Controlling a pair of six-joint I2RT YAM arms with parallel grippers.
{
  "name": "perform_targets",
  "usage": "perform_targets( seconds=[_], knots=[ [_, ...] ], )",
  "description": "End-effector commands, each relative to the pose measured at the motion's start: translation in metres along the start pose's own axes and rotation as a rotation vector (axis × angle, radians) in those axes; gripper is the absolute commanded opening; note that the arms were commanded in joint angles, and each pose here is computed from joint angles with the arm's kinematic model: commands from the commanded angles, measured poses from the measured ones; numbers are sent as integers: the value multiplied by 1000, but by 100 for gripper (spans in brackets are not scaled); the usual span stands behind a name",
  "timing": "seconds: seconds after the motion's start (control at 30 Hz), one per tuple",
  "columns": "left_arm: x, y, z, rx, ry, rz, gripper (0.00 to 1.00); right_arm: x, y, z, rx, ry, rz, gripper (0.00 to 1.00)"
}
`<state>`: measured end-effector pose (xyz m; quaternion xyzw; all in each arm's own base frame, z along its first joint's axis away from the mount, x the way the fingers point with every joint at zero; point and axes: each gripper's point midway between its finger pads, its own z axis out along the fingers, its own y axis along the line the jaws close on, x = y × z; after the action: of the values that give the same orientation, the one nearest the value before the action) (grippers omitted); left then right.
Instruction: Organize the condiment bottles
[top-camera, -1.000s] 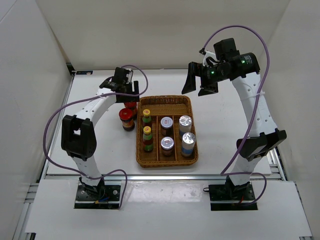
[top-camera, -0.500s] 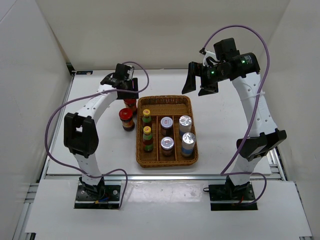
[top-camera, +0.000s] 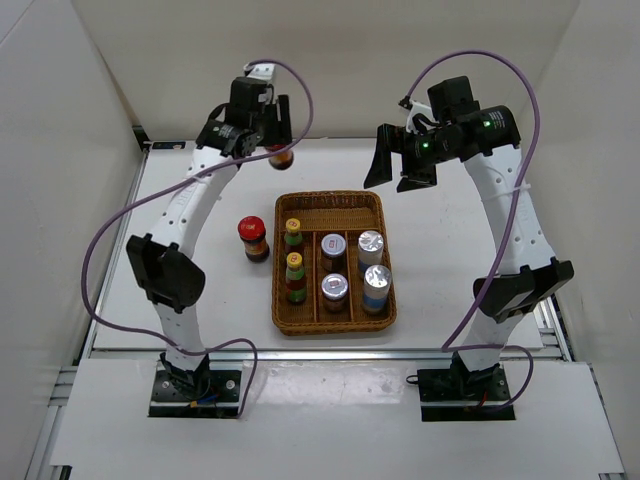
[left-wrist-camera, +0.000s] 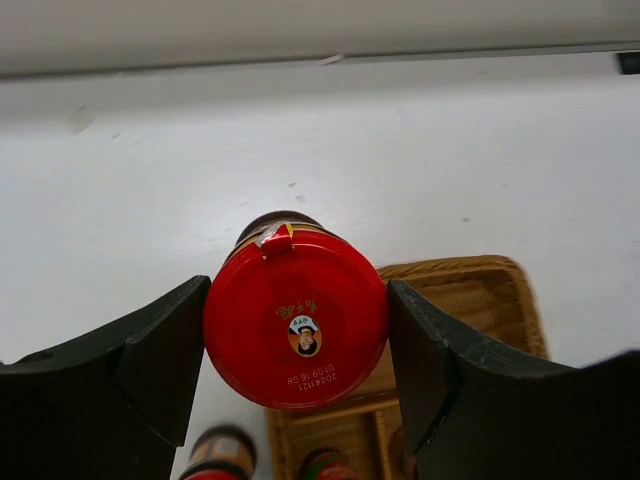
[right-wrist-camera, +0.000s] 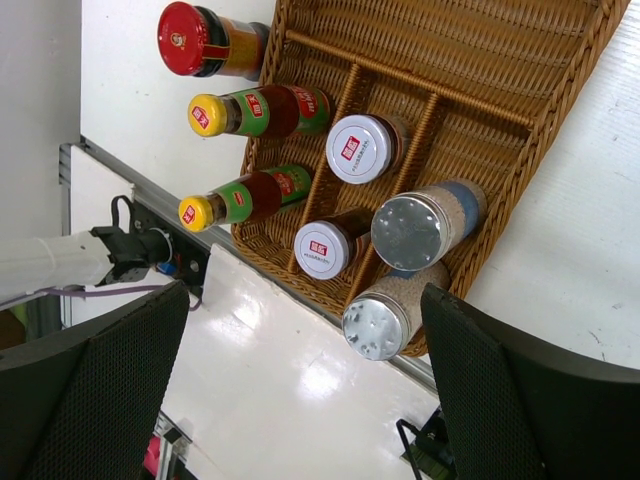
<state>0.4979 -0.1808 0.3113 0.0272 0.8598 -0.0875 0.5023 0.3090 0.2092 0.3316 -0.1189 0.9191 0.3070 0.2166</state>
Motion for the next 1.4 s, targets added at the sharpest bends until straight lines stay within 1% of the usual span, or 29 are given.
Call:
perform_targets(
  seconds=[0.0,0.03,0.1,0.13,0.33,0.4,0.53,0.57,0.6,0.63,0.7,0.73,0.9,0.93,0.97,1.0,1.03,1.1,1.13,1.17,1.2,1.3,1.33,1.37],
  knots=[
    [-33,-65,-11,180,-104,22,11,50,4,-32,25,134,60,100],
    [-31,-84,-8,216,-101,33,11,51,3,-30,27,142,64,100],
    [-26,-105,-6,268,-92,47,11,51,3,-33,36,132,59,100],
    [-19,-123,-3,305,-80,60,11,51,3,-33,36,132,59,100],
    [15,-174,6,390,-19,96,11,52,1,-42,66,100,53,100],
    [28,-182,11,405,16,88,11,51,-3,-42,92,94,52,100],
    [62,-194,23,429,98,89,11,47,-6,-54,141,43,40,100],
    [62,-194,23,429,98,89,11,47,-6,-54,141,43,40,100],
    [79,-197,29,426,133,100,11,46,-6,-56,148,33,36,100],
    [79,-197,29,426,133,100,11,46,-6,-56,148,32,36,100],
    [95,-194,37,413,171,97,11,45,-8,-56,157,30,36,100],
    [97,-199,34,421,173,102,11,45,-8,-56,157,30,36,100],
    [117,-193,46,385,217,92,20,45,-8,-56,157,30,36,100],
    [117,-193,46,385,217,92,22,45,-8,-56,157,30,36,100],
    [117,-193,46,385,217,92,33,44,-7,-57,155,22,32,100],
    [121,-192,48,382,227,94,39,44,-7,-57,155,22,32,100],
    [121,-192,48,383,225,103,53,44,-7,-57,155,22,32,100],
    [125,-187,51,358,227,107,70,44,-7,-57,155,22,32,100],
    [122,-185,48,350,221,107,87,44,-7,-57,155,22,32,100],
    [119,-182,45,344,214,123,100,44,-7,-57,155,22,32,100],
    [108,-181,42,334,186,129,100,44,-7,-57,155,22,32,100],
    [56,-161,22,256,55,142,100,44,-7,-57,155,22,32,100],
    [30,-142,7,227,6,126,100,44,-7,-57,155,22,32,100],
    [14,-132,-3,210,-31,127,100,44,-7,-57,155,22,32,100]
  ],
)
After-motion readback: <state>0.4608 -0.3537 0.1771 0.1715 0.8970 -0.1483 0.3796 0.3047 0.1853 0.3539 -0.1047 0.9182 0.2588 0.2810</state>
